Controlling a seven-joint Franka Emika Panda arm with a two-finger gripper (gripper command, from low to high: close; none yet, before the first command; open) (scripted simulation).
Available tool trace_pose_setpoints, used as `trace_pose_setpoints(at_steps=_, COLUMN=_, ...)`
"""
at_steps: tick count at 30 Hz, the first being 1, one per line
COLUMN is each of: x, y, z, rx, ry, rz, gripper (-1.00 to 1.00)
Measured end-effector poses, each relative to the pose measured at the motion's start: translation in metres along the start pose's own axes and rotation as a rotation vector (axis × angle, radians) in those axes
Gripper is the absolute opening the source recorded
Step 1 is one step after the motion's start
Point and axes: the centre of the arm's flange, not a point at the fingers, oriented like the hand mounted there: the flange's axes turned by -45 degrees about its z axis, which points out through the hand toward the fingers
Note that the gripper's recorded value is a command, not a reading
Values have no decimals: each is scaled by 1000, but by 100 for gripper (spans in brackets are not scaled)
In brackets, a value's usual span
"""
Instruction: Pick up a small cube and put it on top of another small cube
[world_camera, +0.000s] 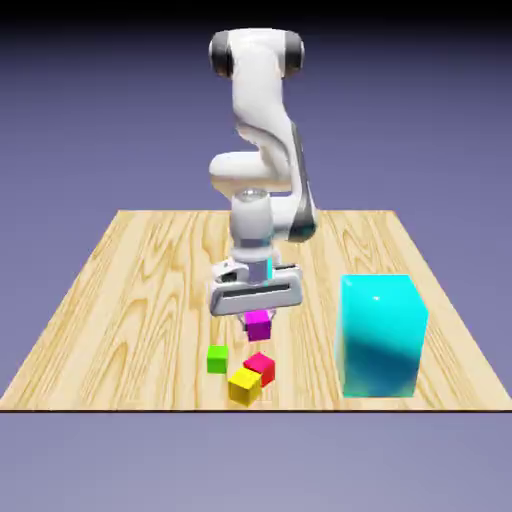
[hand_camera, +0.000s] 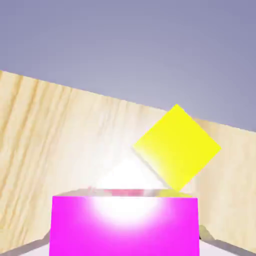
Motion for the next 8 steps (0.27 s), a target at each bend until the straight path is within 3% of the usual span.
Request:
trace_pose_setpoints(at_steps=5, x=-3, y=-1, z=53, rx=-1, ry=0, rz=-4, gripper=-100)
trace_pose_setpoints(at_steps=6, x=-4, y=-1, z=60, rx=-2, ry=0, rz=-3, gripper=100)
trace_pose_setpoints(at_steps=8, x=-4, y=-1, z=59, rx=-2, ry=0, rz=-3, gripper=100)
